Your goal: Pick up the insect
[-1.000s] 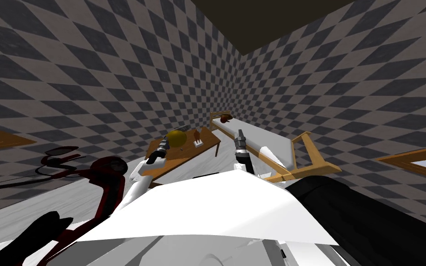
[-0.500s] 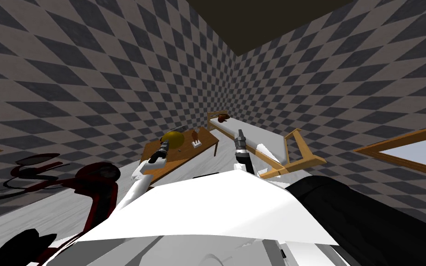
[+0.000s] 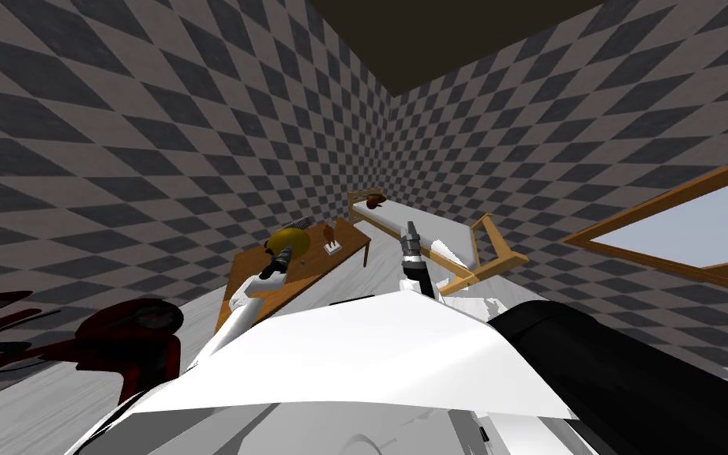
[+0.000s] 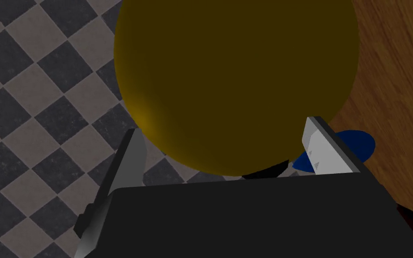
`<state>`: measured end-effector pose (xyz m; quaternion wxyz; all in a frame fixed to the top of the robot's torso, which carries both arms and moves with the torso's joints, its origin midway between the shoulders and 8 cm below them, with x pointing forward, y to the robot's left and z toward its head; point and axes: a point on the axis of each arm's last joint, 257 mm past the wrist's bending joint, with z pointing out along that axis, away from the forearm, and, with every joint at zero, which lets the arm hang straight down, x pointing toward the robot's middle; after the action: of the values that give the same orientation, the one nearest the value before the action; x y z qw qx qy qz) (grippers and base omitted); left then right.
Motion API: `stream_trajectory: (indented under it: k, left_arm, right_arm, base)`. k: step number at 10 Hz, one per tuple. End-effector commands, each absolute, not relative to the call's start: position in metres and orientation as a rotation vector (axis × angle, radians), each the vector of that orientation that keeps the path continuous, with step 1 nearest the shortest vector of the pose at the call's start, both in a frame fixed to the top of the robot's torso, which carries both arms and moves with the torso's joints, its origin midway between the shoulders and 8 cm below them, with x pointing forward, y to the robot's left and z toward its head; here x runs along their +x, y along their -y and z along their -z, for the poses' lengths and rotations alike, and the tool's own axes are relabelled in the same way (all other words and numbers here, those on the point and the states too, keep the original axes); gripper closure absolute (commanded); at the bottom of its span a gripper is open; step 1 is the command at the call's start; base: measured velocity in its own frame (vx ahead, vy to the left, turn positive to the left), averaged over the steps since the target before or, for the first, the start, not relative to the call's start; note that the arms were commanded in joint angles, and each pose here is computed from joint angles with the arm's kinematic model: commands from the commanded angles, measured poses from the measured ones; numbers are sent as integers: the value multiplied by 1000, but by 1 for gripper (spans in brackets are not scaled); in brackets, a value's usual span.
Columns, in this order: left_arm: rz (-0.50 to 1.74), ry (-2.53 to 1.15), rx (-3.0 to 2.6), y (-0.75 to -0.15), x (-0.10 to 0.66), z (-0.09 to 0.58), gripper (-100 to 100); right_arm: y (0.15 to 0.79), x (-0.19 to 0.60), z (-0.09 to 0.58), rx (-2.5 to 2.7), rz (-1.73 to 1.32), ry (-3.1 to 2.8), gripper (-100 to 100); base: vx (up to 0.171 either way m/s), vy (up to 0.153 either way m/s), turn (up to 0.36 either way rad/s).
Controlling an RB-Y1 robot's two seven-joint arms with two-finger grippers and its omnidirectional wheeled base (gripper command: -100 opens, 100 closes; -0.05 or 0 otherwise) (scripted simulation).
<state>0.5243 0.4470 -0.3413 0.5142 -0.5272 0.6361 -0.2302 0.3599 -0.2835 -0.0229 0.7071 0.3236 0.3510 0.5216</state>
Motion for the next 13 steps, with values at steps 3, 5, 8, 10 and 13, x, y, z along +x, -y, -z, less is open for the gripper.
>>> stream_trajectory:
  k: [3,5,8,10,13]
  left_arm:
    - [472,-1633,-1323,-453,506,389,-100]
    - [420,-1695,-1354,-455,492,416,-100]
    - [351,-1777,-1400,-456,469,454,-100]
    - [332,-1801,-1416,-455,460,465,-100]
    - [303,-1845,-1449,-450,443,488,-100]
  right_arm:
    - [283,360,23,719,-1159,-780,0]
    - [284,360,23,719,-1159,-780,0]
    - [284,360,23,719,-1159,-780,0]
    - [284,360,23,719,-1159,-780,0]
    - [284,360,23,719,-1159,-780,0]
  base:
    - [12,56,-204]
    - [15,133,-251]
    - [10,104,-203]
    - [1,31,-47]
    - [6,35,-93]
